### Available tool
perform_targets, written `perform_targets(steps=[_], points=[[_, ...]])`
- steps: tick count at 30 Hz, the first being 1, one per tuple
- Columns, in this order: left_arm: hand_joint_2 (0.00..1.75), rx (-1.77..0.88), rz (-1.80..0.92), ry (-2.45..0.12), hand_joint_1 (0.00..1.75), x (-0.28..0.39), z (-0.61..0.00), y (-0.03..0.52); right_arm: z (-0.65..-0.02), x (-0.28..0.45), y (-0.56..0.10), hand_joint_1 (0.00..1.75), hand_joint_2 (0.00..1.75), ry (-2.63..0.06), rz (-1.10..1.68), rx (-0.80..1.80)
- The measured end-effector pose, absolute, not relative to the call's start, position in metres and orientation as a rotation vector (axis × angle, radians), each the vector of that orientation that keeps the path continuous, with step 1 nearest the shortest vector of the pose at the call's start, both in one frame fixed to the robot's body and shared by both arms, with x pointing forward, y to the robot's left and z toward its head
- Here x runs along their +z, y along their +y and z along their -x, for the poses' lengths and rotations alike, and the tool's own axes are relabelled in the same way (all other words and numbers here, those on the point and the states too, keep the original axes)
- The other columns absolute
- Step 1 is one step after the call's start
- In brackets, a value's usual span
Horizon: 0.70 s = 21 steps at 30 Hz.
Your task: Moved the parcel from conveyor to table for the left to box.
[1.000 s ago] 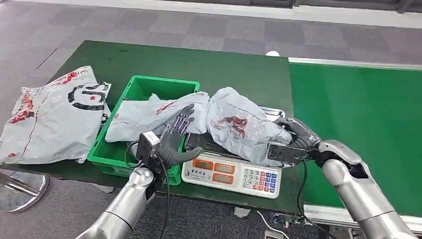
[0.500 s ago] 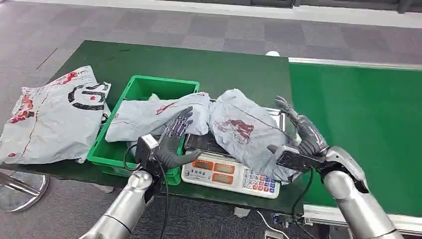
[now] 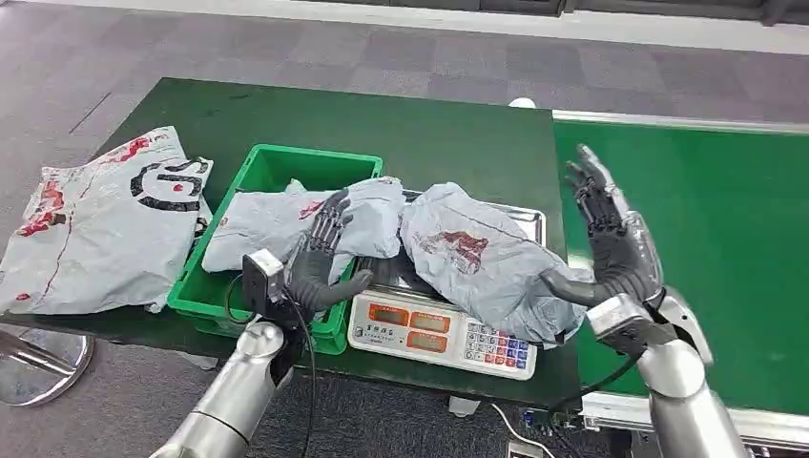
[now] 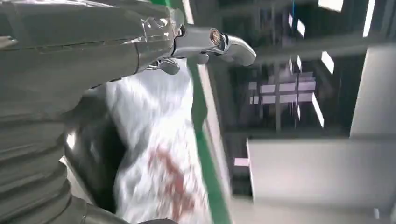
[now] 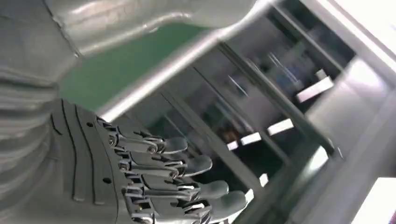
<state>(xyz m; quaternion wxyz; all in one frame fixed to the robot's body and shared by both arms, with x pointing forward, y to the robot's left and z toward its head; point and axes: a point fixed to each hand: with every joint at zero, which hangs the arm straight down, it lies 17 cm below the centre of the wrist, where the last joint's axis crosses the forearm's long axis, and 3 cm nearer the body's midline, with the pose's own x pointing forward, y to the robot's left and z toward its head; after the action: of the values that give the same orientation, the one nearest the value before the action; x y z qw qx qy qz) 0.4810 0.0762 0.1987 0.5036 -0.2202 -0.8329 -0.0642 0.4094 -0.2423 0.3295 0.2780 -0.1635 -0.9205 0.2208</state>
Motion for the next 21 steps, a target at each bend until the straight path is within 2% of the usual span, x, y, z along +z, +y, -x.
perform_targets(steps=[14, 21], points=[[1.75, -0.132, 0.429, -2.076, 0.0, 0.22, -0.493, 0.083, -0.39, 0.365, -0.244, 0.0, 1.75, -2.607, 0.461, 0.392], [1.75, -0.366, 0.332, -2.086, 0.0, 0.238, -0.503, 0.02, -0.357, 0.399, -0.236, 0.0, 1.75, -2.758, 0.479, 0.202]])
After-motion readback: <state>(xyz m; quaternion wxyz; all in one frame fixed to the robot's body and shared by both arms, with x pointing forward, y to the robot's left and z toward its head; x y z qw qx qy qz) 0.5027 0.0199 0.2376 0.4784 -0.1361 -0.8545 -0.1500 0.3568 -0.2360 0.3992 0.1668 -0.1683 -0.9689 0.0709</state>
